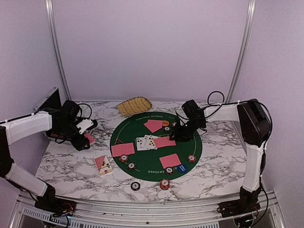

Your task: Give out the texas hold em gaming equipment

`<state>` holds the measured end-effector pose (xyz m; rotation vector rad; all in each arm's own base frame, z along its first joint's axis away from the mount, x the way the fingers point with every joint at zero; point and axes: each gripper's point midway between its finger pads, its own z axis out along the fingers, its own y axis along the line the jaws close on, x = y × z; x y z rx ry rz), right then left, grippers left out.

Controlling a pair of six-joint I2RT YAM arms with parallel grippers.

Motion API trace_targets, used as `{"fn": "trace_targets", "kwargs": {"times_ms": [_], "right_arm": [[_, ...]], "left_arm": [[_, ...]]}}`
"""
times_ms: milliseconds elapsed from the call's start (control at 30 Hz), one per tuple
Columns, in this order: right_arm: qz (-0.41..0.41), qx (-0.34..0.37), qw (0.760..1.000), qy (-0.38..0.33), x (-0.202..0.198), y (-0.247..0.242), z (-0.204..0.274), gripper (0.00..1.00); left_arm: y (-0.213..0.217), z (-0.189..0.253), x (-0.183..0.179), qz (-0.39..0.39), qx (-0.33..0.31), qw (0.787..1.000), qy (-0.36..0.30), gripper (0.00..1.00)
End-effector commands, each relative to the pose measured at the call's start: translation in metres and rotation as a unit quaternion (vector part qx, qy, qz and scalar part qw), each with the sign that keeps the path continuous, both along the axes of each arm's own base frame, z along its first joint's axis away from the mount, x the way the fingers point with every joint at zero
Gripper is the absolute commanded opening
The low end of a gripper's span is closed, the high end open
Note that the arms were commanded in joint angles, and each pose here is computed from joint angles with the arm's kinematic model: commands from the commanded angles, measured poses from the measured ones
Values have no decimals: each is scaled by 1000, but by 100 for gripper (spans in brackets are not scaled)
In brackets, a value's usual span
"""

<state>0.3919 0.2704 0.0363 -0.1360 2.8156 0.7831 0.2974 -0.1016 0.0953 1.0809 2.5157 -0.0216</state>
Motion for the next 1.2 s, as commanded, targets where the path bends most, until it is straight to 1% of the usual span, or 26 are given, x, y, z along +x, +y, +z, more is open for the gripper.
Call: {"fn": "trace_targets", "kwargs": {"times_ms": [0,100,167,200,433,500,567,600,800,933,1000,1033,1167], "right_arm": [[-10,-26,999,-38,6,-7,36,48],[-18,-18,998,-62,7,-9,62,54],[-26,-15,997,-75,6,-12,75,65],[-29,-14,996,-82,6,-13,80,67],[-47,-8,994,-99,-4,-23,96,74],[-51,-4,994,-101,-7,-24,99,81],[-55,2,993,-106,-8,-24,105,94],[-57,3,992,-108,-9,-25,107,98],[-71,1,989,-128,-11,-33,120,99],[-78,2,988,-136,-11,-35,124,99],[-81,1,987,-139,-11,-37,125,99],[-83,0,987,-140,-11,-38,125,99],[-88,3,986,-142,-14,-39,126,99]], "left_arm": [[7,-14,11,37,8,999,-14,0],[8,-25,9,47,6,999,-11,0],[10,-32,13,61,6,998,-14,0],[13,-35,15,70,12,997,-17,0],[9,-53,27,109,-3,994,-12,0],[8,-57,29,117,-7,993,-9,0],[6,-63,29,125,-11,992,-5,0],[5,-65,29,128,-12,992,-4,0],[-2,-75,27,142,-12,990,-6,0],[-10,-81,23,143,-18,989,8,0],[-13,-85,20,142,-24,989,17,7],[-15,-86,19,141,-26,989,21,13],[-15,-91,16,141,-28,989,31,41]]}}
